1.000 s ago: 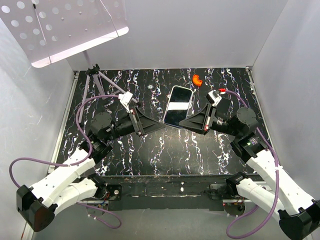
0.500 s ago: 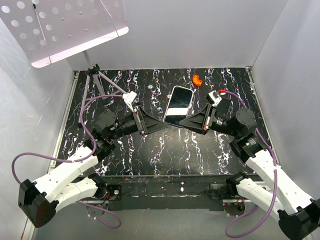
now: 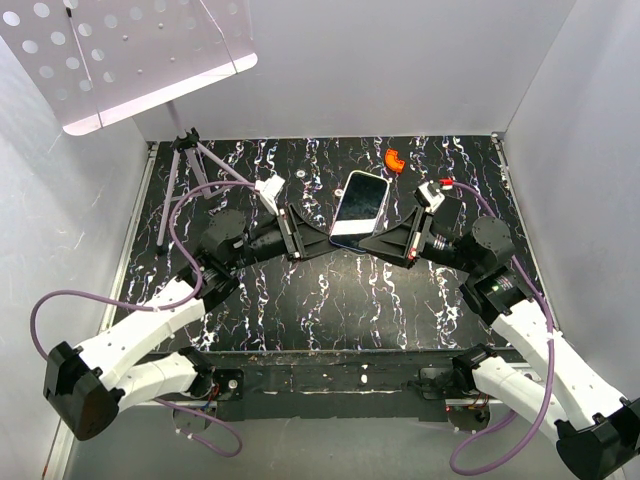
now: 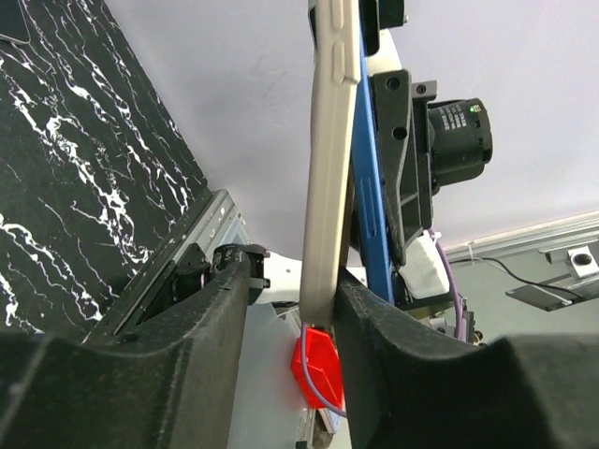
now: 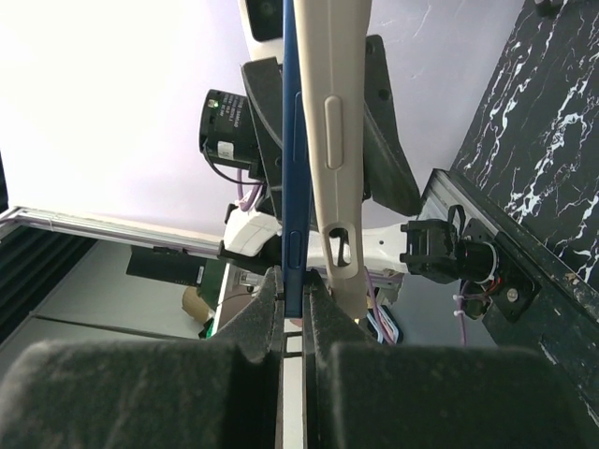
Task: Take the phone out of the phone case
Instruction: Remove the phone case from the phone.
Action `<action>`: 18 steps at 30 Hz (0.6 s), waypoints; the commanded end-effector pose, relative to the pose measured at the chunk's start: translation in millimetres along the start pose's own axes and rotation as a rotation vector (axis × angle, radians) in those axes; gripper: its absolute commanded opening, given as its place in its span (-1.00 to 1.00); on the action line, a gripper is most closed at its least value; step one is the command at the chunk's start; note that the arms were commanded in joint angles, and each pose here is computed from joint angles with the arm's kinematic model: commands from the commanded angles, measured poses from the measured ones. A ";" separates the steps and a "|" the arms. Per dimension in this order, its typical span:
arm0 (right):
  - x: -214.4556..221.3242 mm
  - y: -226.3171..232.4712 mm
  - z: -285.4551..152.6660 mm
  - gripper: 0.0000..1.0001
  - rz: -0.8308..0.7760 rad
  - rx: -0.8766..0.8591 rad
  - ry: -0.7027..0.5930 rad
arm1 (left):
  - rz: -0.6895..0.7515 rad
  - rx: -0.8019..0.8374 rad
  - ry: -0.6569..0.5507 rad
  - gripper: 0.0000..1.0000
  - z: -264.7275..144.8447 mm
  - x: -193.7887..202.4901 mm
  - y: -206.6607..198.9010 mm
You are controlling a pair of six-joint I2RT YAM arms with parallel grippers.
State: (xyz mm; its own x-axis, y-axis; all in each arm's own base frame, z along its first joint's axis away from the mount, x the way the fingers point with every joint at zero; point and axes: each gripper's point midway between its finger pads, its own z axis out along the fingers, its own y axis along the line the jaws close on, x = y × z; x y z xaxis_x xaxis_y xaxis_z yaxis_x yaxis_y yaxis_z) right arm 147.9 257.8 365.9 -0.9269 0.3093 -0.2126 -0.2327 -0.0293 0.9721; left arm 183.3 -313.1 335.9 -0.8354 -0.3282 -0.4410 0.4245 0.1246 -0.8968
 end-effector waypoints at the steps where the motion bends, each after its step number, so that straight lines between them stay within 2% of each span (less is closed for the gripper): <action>1: 8.8 30.8 -8.0 -0.97 -0.104 -0.099 0.018 | 0.036 0.021 -0.047 -0.28 8.1 -16.8 -11.6; 5: 9.0 27.1 -8.6 -0.97 -0.105 -0.089 0.014 | 0.037 0.040 -0.049 -0.42 11.3 -18.4 -14.4; 6: 9.5 27.0 -9.0 -0.97 -0.107 -0.088 0.014 | 0.039 0.038 -0.054 -0.52 11.3 -19.7 -14.6; 8: 9.8 23.4 -9.3 -0.97 -0.118 -0.071 0.014 | 0.039 0.007 -0.058 -0.90 11.8 -20.7 -9.9; 9: 9.9 20.6 -9.7 -0.97 -0.124 -0.057 0.013 | 0.037 -0.038 -0.065 -1.00 11.8 -22.7 -3.5; 15: 16.2 -9.1 -19.7 -0.97 -0.143 0.083 0.006 | -0.083 -0.621 -0.141 -1.00 -21.3 -26.4 94.1; 18: 24.3 -37.6 -33.4 -0.97 -0.142 0.201 -0.002 | -0.115 -0.769 -0.127 -1.00 -32.3 -15.7 131.9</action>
State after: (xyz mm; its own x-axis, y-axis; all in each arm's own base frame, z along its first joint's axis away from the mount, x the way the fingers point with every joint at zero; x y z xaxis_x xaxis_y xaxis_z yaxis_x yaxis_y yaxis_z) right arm 143.0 248.6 325.2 -0.9190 0.3214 -0.2281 -0.1977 0.1248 0.9723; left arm 215.8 -307.8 308.0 -0.8330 -0.3897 -0.3927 0.2282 0.4046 -0.8856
